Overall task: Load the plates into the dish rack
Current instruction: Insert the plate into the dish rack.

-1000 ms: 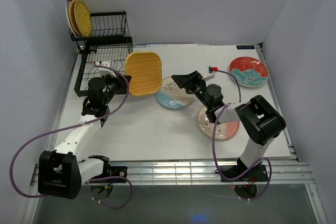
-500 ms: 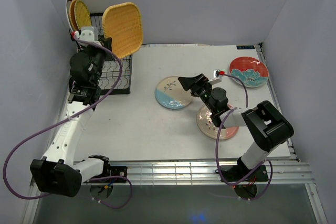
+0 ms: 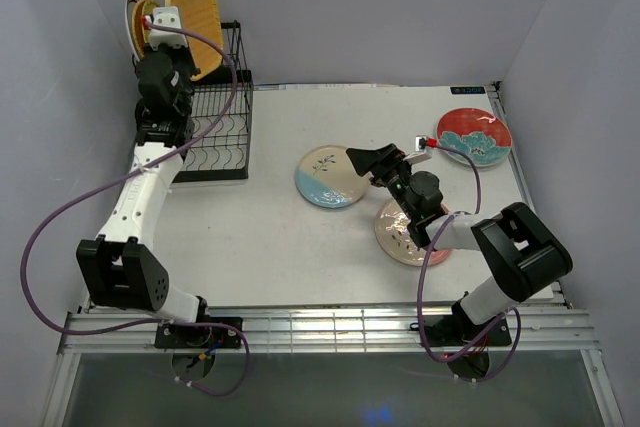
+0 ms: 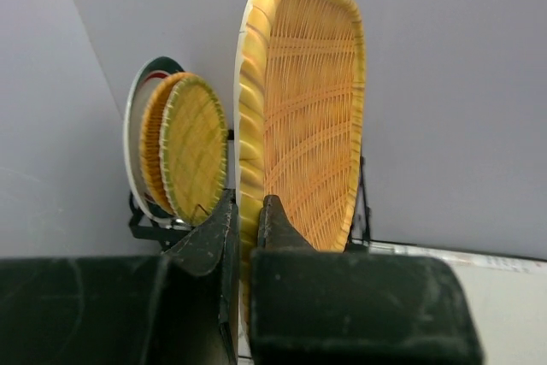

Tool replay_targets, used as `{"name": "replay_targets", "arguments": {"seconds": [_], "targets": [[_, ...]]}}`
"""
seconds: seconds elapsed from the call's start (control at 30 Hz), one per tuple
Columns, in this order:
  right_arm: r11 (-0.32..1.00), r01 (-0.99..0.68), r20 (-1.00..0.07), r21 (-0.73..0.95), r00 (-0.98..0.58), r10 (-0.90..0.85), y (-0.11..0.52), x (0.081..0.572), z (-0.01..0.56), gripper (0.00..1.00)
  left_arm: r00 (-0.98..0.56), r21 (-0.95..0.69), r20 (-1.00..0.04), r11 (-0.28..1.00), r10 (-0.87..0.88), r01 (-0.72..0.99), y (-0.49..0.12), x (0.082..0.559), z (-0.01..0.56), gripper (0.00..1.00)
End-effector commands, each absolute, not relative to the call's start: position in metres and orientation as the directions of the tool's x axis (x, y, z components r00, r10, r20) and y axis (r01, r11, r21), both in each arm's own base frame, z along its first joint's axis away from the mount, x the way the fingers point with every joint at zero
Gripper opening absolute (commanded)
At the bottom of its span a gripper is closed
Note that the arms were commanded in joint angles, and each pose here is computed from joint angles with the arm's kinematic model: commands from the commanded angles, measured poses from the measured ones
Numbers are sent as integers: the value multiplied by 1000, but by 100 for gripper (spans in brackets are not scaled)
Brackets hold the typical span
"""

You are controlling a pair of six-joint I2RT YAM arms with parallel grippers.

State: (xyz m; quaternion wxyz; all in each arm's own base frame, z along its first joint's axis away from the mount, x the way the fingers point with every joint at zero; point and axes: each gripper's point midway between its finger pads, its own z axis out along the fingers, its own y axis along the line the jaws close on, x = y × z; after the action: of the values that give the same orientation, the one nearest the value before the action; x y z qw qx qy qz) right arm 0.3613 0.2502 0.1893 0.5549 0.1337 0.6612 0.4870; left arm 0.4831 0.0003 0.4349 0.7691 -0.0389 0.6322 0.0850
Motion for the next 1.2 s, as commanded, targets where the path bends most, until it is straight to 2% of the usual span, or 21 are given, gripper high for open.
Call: {"name": "replay_targets", "arguments": {"seconds": [0.0, 0.13, 0.37, 0.77, 1.17], "targets": [[506, -394, -625, 767, -278, 730, 240, 362, 208, 96, 365, 37, -921, 964, 135, -263, 33, 471, 510, 0], [511, -398, -632, 762, -281, 723, 240, 361, 207, 96, 374, 49, -912, 950, 169, -310, 76, 477, 519, 0], [502, -410, -631, 762, -294, 718, 244, 360, 208, 96, 405, 80, -891, 950, 204, -302, 101, 486, 525, 0], [490, -418, -627, 765, -306, 717, 248, 361, 208, 96, 406, 123, -881, 947, 242, -298, 115, 520, 521, 0], [489, -418, -626, 765, -309, 716, 249, 362, 207, 96, 347, 138, -905, 940, 248, -312, 125, 552, 492, 0]]}}
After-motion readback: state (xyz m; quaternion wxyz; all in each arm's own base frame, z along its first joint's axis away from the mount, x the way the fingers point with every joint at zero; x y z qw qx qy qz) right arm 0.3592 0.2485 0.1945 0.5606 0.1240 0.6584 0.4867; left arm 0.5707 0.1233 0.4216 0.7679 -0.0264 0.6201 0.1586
